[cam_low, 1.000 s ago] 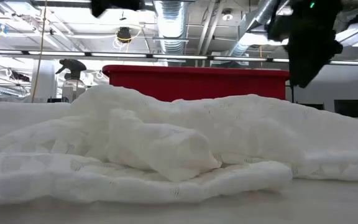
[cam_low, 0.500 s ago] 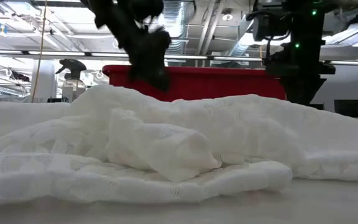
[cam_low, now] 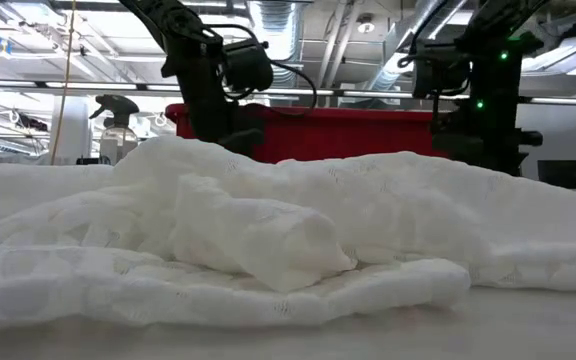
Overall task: Fold Laundry from Bin
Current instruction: Fold the white blouse
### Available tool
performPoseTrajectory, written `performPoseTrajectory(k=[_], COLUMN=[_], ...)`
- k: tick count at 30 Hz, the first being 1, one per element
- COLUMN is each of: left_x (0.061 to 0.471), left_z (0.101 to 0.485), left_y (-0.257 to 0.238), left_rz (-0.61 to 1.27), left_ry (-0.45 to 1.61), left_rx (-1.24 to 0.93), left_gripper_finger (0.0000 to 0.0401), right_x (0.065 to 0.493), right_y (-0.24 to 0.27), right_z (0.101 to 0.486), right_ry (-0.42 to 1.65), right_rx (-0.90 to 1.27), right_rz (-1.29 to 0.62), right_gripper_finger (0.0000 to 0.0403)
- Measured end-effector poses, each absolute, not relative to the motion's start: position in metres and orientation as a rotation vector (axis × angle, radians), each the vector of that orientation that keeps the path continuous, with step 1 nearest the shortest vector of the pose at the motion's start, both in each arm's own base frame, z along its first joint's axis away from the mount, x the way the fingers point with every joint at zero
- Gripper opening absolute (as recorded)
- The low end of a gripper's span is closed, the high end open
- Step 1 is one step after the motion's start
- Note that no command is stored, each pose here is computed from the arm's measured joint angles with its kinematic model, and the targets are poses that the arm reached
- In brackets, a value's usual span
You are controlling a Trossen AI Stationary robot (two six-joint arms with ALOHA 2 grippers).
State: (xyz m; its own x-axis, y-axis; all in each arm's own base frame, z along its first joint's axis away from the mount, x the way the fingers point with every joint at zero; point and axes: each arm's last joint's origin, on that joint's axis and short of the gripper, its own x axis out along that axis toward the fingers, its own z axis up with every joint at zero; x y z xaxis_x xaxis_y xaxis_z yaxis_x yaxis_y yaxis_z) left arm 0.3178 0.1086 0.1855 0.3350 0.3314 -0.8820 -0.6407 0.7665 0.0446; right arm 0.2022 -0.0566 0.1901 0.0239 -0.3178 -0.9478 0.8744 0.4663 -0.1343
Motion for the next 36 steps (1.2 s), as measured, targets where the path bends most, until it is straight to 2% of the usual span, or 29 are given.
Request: performPoseTrajectory(k=[8, 14, 29, 33, 36], left_x=[0.308, 0.310, 0.298, 0.296, 0.297], left_z=[0.164, 0.164, 0.172, 0.174, 0.180], left_y=[0.102, 0.111, 0.164, 0.172, 0.176], left_rz=[0.721, 0.744, 0.809, 0.810, 0.761], left_ry=[1.042, 0.969, 0.824, 0.821, 0.822], left_rx=[-0.368, -0.335, -0.413, -0.411, -0.428], left_gripper_finger=[0.0226, 0.0226, 0.0226, 0.0226, 0.0226], right_x=[0.206, 0.209, 0.204, 0.201, 0.199], right_y=[-0.065, -0.080, -0.161, -0.180, -0.191], right_z=[0.186, 0.188, 0.196, 0.195, 0.197], right_ry=[1.162, 1.098, 0.771, 0.755, 0.779], right_rx=[0.595, 0.579, 0.551, 0.535, 0.549], right_rz=[-0.968, -0.952, -1.060, -1.096, -1.039], right_gripper_finger=[0.0212, 0.0212, 0.0196, 0.0194, 0.0194])
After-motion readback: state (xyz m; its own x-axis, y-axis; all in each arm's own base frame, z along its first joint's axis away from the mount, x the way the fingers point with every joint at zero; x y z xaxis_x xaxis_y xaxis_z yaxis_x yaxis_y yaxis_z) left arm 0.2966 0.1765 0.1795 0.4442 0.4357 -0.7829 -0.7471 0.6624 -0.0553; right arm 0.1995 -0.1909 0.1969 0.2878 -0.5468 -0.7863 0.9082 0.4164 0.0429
